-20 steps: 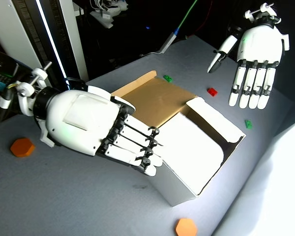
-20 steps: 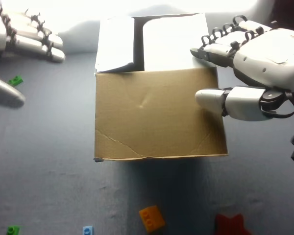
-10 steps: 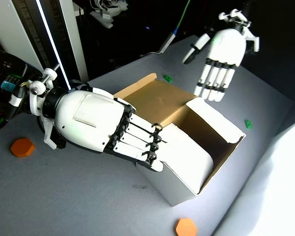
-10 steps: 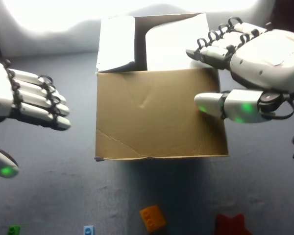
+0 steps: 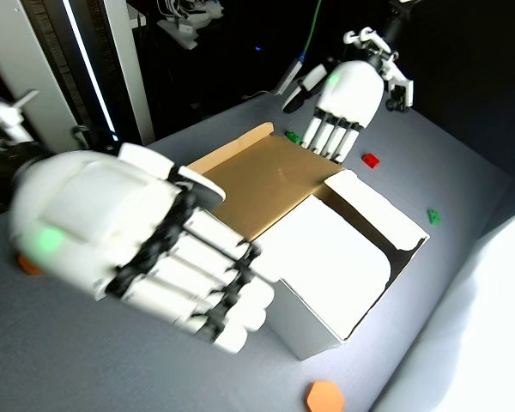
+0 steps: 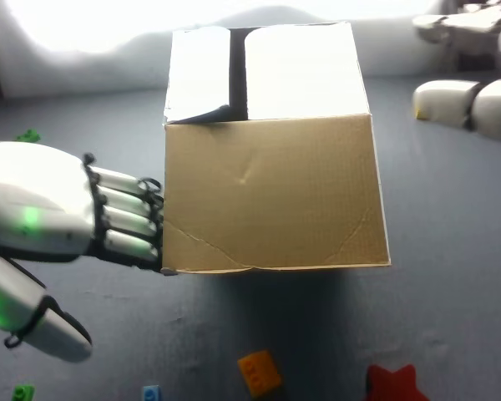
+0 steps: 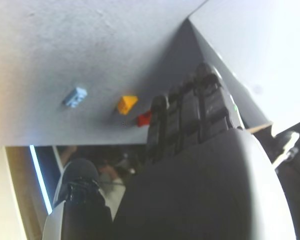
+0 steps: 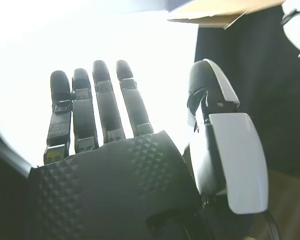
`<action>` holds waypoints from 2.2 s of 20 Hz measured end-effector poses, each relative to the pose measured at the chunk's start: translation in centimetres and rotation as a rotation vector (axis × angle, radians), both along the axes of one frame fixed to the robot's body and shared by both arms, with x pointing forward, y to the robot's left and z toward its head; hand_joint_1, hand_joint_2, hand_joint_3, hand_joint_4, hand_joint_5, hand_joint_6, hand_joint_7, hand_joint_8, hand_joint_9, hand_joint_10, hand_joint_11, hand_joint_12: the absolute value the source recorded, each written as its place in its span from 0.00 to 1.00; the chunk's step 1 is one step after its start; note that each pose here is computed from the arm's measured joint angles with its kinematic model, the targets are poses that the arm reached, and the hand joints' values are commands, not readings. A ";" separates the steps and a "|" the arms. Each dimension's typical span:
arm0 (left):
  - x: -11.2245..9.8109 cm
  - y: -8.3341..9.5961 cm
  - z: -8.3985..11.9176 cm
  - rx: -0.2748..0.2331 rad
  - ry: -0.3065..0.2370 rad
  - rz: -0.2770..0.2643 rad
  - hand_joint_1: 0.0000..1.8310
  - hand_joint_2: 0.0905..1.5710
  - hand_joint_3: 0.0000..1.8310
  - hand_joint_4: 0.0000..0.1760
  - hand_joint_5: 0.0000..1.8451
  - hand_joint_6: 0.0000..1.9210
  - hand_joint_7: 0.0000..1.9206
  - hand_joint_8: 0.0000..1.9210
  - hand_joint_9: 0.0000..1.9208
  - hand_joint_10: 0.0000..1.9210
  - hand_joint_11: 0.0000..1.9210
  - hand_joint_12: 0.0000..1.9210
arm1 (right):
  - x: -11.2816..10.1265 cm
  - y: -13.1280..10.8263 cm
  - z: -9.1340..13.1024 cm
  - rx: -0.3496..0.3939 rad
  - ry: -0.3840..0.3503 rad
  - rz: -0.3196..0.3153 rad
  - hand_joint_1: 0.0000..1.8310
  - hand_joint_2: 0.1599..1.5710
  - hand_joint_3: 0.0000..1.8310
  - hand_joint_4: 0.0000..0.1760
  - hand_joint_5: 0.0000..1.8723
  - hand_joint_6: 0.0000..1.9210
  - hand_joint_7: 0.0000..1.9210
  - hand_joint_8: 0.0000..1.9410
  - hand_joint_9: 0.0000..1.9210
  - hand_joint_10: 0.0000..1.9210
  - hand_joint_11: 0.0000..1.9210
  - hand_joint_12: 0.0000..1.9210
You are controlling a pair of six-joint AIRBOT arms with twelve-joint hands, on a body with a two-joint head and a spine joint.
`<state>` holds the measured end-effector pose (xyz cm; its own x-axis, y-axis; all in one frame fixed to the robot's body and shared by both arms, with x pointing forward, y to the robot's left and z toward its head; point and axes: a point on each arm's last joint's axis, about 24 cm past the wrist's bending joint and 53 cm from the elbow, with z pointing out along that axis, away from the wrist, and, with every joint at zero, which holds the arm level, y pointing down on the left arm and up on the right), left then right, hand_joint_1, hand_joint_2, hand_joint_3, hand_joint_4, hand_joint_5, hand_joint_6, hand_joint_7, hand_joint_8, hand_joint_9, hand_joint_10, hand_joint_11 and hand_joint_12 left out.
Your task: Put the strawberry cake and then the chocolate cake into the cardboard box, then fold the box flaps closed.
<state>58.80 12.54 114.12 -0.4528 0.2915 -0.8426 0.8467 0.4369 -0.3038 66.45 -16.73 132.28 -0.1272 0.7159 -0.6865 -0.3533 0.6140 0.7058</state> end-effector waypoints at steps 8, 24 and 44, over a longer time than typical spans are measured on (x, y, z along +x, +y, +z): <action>-3.2 -4.2 0.8 -0.056 0.016 -0.096 0.00 0.72 0.00 0.00 0.12 0.01 0.06 0.00 0.04 0.00 0.00 0.16 | -0.4 -5.4 0.3 0.055 0.038 -0.104 0.00 0.80 0.00 0.00 0.12 0.00 0.13 0.00 0.11 0.00 0.00 0.30; 1.8 -0.4 9.5 -0.237 -0.044 0.022 0.00 0.73 0.00 0.00 0.12 0.00 0.08 0.00 0.05 0.00 0.00 0.18 | -0.4 -5.5 0.7 0.116 0.042 -0.099 0.00 0.81 0.00 0.00 0.14 0.00 0.14 0.00 0.12 0.00 0.00 0.32; 14.0 -2.4 13.4 -0.297 -0.156 0.128 0.00 0.73 0.00 0.00 0.15 0.01 0.14 0.01 0.12 0.01 0.00 0.27 | -0.3 -5.3 0.6 0.116 0.044 -0.094 0.00 0.81 0.00 0.00 0.11 0.00 0.11 0.00 0.08 0.00 0.00 0.30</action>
